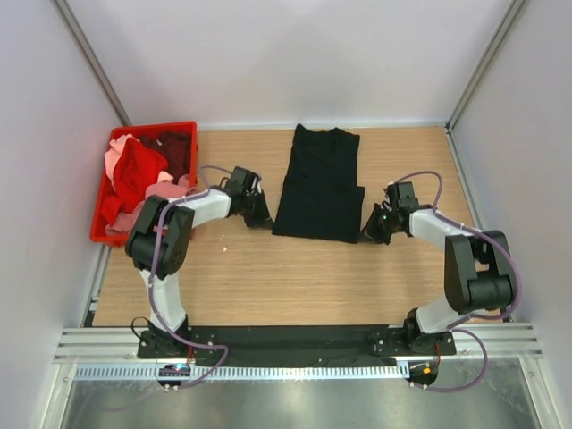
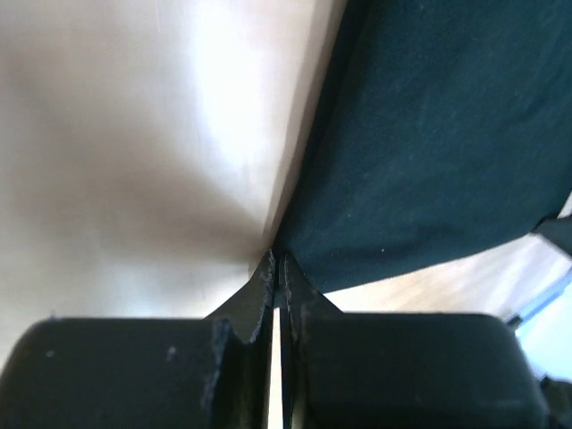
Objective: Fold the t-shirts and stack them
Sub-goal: Fold the tshirt
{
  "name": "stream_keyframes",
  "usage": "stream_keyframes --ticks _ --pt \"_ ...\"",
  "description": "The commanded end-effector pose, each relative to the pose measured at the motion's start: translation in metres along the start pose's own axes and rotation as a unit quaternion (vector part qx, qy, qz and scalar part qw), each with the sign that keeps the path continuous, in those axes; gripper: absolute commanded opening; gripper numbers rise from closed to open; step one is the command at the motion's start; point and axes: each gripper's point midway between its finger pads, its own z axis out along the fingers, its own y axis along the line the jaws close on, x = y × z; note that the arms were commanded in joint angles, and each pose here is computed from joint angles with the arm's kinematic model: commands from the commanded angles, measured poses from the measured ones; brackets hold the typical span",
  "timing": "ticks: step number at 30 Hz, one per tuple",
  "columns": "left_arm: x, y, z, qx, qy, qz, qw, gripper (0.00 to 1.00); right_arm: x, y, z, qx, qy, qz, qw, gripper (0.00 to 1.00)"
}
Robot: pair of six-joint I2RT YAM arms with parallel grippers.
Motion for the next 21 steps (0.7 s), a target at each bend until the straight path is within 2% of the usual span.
stream_keyframes --ticks 1,3,7,8,9,10,12,13,14,16,17,20,21 --pt "0.055 0.020 -0.012 -0.049 0.042 -0.031 0.997 0.00 0.018 -0.013 -0.019 0.035 0.000 -0.003 0.999 0.01" --pt "0.090 0.042 -0.016 -0.083 0.066 -0.055 0.993 0.00 0.034 -0.024 -0.027 0.052 0.005 0.008 0.999 0.01" --pt "0.125 0.063 -0.035 -0.113 0.068 -0.074 0.989 0.01 0.060 -0.037 -0.036 0.061 0.015 0.028 0.998 0.01" --pt "0.128 0.060 -0.043 -0.106 0.061 -0.073 0.990 0.04 0.067 -0.038 -0.037 0.057 0.021 0.031 0.998 0.02" --pt "0.134 0.059 -0.047 -0.105 0.063 -0.079 0.989 0.09 0.076 -0.041 -0.038 0.057 0.029 0.035 0.997 0.11" --pt "0.144 0.064 -0.051 -0.109 0.068 -0.082 0.988 0.19 0.077 -0.040 -0.041 0.052 0.023 0.034 0.998 0.18" --pt "0.147 0.053 -0.065 -0.099 0.058 -0.073 0.991 0.29 0.082 -0.039 -0.046 0.054 0.026 0.039 0.997 0.29" --pt "0.145 0.048 -0.070 -0.094 0.050 -0.071 0.992 0.34 0.081 -0.037 -0.049 0.051 0.022 0.041 0.998 0.36" --pt "0.137 0.043 -0.076 -0.096 0.037 -0.067 0.992 0.34 0.078 -0.033 -0.054 0.047 0.013 0.041 0.998 0.37" --pt "0.117 0.027 -0.089 -0.084 0.003 -0.049 0.995 0.37 0.064 -0.025 -0.062 0.045 -0.009 0.036 0.998 0.38" --pt "0.095 0.012 -0.096 -0.073 -0.029 -0.034 0.996 0.37 0.057 -0.022 -0.064 0.047 -0.020 0.030 0.998 0.38" --pt "0.063 -0.005 -0.096 -0.063 -0.070 0.016 0.995 0.37 0.022 0.002 -0.071 0.024 -0.057 0.002 0.998 0.34" --pt "0.051 -0.015 -0.092 -0.057 -0.078 0.031 0.995 0.37 0.019 0.003 -0.064 0.025 -0.046 -0.003 0.999 0.34"
